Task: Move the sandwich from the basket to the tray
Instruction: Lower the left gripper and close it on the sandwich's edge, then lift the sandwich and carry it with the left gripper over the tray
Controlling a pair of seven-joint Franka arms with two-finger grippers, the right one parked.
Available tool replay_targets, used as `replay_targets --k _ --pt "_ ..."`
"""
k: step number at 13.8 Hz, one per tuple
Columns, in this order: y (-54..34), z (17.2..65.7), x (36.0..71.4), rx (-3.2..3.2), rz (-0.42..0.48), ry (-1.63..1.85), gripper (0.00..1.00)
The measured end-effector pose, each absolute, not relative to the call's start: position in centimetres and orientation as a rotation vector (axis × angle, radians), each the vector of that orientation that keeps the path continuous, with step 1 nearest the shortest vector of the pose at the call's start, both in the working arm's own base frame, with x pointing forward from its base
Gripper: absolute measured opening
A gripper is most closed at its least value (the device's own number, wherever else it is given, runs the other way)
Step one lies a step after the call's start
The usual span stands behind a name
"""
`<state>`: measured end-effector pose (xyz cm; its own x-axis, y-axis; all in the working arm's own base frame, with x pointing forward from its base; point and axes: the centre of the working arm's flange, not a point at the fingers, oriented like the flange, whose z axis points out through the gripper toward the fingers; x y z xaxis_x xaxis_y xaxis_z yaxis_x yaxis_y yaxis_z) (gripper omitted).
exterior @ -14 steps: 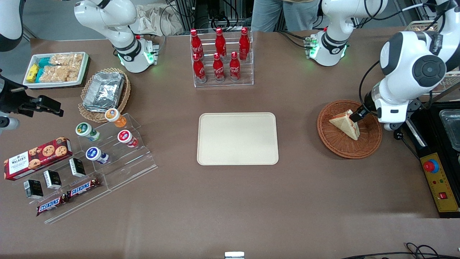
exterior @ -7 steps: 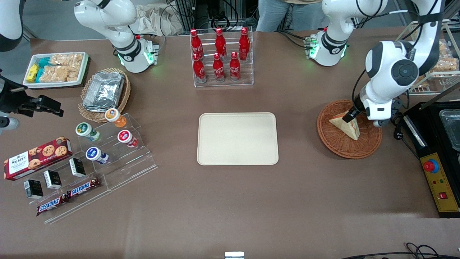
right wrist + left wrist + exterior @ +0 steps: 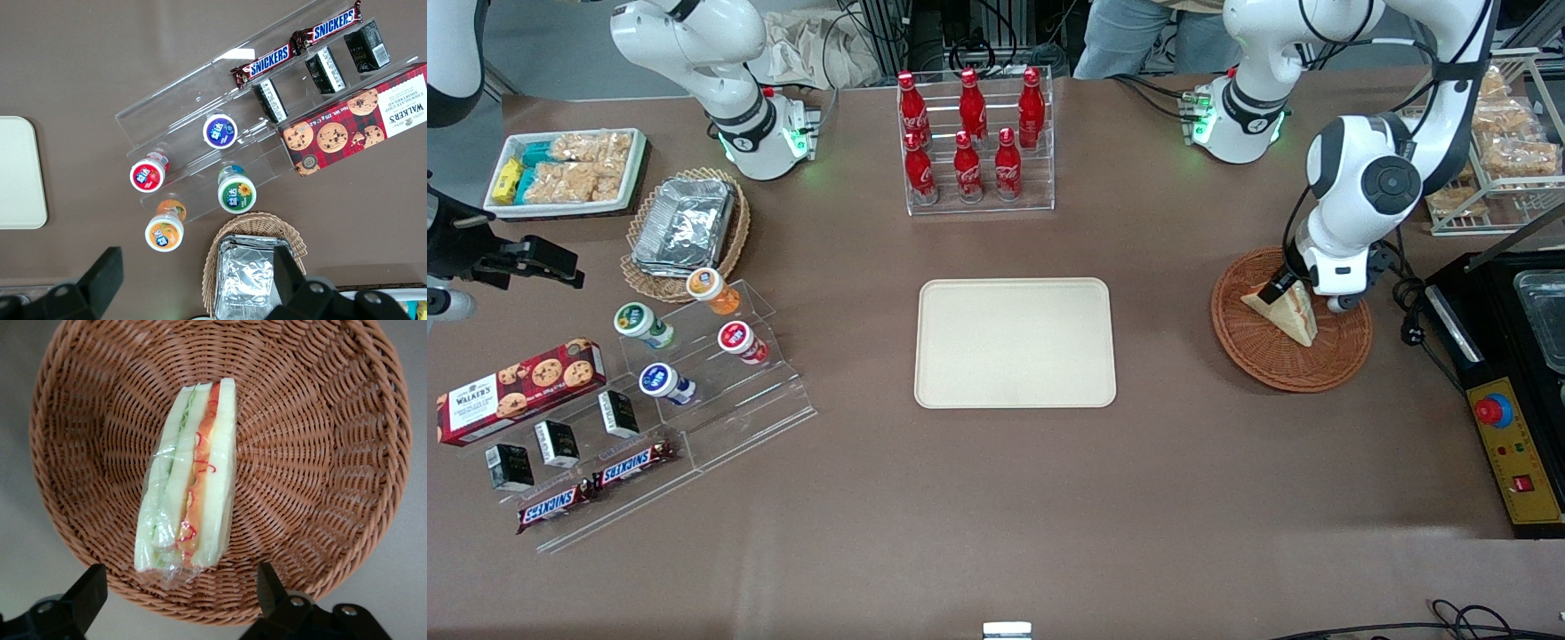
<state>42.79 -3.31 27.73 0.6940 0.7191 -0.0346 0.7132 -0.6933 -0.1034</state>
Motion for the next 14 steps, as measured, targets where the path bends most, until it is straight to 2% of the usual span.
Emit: replay_targets --k 11,13,14 --pt "-2.0 24.0 43.4 -2.812 0.093 -1.203 1.0" --pt "-1.5 23.1 43.4 -2.805 0.103 -1.215 0.96" --pt "-1.2 22.7 43.4 -2.8 0.107 -1.216 0.87"
